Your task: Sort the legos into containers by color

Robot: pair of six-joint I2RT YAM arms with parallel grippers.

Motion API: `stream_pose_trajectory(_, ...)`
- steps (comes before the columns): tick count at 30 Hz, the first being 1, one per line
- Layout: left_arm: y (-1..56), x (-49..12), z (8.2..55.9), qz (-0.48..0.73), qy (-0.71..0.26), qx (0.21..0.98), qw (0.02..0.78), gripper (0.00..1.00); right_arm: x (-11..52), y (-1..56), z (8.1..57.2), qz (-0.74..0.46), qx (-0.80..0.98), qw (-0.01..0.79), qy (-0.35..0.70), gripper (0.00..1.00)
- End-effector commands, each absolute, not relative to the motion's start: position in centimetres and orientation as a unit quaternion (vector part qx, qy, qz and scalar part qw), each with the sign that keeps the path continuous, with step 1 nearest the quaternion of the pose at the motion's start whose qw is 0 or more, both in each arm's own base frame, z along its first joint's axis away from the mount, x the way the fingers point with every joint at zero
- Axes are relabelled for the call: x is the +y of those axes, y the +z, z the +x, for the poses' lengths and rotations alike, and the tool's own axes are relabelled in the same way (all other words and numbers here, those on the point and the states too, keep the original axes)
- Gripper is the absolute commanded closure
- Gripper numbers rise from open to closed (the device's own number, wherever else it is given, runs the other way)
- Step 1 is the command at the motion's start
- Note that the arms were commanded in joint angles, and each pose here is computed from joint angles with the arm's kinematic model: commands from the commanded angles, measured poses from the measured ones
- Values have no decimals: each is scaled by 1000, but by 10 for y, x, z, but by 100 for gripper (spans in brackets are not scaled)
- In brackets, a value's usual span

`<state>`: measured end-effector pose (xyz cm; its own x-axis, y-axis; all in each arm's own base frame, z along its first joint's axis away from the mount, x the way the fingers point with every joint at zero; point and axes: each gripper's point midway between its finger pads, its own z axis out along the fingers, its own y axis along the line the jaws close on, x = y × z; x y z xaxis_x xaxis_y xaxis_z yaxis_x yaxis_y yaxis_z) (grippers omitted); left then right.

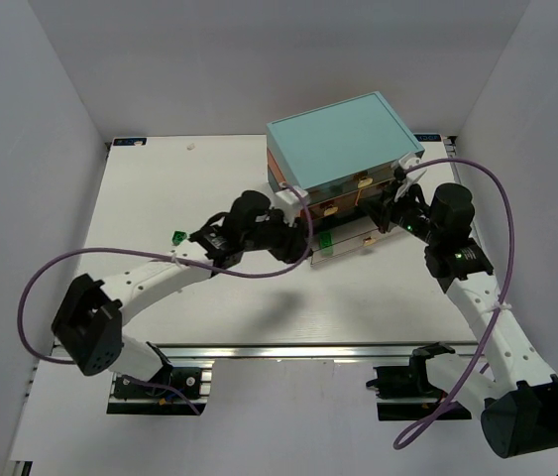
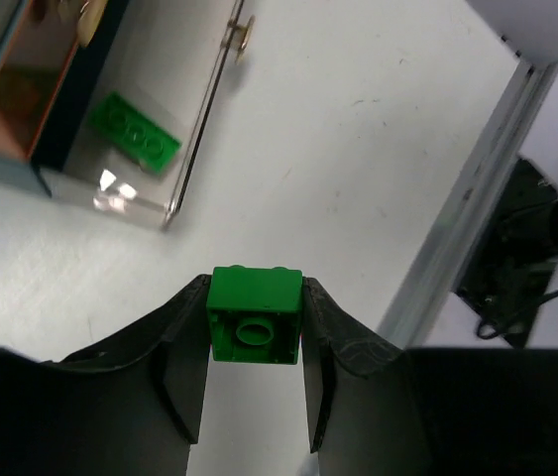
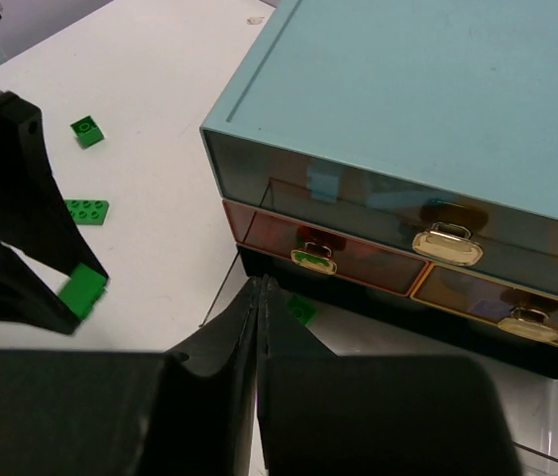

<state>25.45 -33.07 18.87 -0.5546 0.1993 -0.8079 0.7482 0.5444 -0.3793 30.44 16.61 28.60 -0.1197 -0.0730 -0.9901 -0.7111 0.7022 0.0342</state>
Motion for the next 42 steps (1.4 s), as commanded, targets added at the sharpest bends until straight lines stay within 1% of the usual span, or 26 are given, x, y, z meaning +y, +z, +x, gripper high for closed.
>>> stream_pose_trajectory(1,205,-363,284,371,-311,745,459,100,159,297,311,-270,686,626,253,100)
stream_pose_trajectory(3,196,-381,284,393,-295,740,459,100,156,297,313,-267,687,629,249,100)
stream_pose_trajectory(4,181,-386,293,406,-267,744,459,100,155,297,313,-267,687,629,249,100)
stream_pose_trajectory(6,187,-401,302,418,-244,734,477,100,153,297,313,-266,686,630,248,100)
stream_pose_trajectory(7,179,-403,311,414,-218,740,483,100,151,298,313,-265,686,631,247,100)
stream_pose_trajectory(8,187,-404,325,400,-200,739,504,100,150,296,313,-265,687,630,249,100)
stream_pose_trajectory(15,193,-416,366,366,-122,735,558,100,149,296,311,-267,684,627,259,100)
stream_pose_trajectory(18,188,-420,376,357,-107,741,558,95,147,294,311,-268,686,624,261,100)
stream_pose_trajectory(19,181,-418,377,361,-97,749,547,91,147,293,310,-269,686,623,263,100)
stream_pose_trajectory(20,179,-417,379,358,-89,753,546,80,147,292,310,-270,687,620,266,100)
stream_pose_trajectory(21,176,-420,382,356,-86,756,542,72,147,292,310,-271,686,619,268,100)
stream_pose_trajectory(22,171,-418,381,359,-81,761,535,57,148,290,309,-275,687,615,273,100)
stream_pose_trajectory(23,169,-418,381,360,-80,762,532,50,148,289,309,-276,687,613,274,98)
stream_pose_trajectory(25,168,-417,381,359,-80,764,530,43,151,288,307,-283,686,609,282,90)
stream_pose_trajectory(26,170,-417,380,357,-82,764,531,38,153,286,304,-293,683,604,289,82)
stream_pose_trajectory(28,175,-418,377,359,-91,764,528,34,155,284,302,-303,680,599,295,74)
stream_pose_trajectory(29,178,-419,375,358,-96,764,528,33,157,283,299,-319,673,596,300,67)
stream_pose_trajectory(32,193,-418,368,355,-117,761,530,30,161,280,293,-339,664,591,310,59)
stream_pose_trajectory(34,202,-418,361,356,-134,759,528,31,161,280,291,-353,656,592,309,58)
stream_pose_trajectory(35,213,-415,355,354,-145,756,530,36,162,282,288,-361,649,594,309,58)
stream_pose_trajectory(36,219,-413,348,354,-158,756,528,57,161,280,288,-371,645,597,301,60)
stream_pose_trajectory(37,220,-410,341,357,-167,760,518,71,161,280,286,-379,639,599,297,62)
stream_pose_trajectory(38,233,-395,334,347,-174,760,522,86,160,280,285,-387,634,603,291,70)
stream_pose_trajectory(39,237,-386,329,337,-182,764,519,100,161,274,282,-398,629,601,291,74)
stream_pose_trajectory(40,239,-377,320,324,-189,771,515,100,165,274,276,-426,608,604,292,79)
stream_pose_trajectory(42,252,-335,312,286,-163,776,537,100,171,266,268,-451,591,596,302,83)
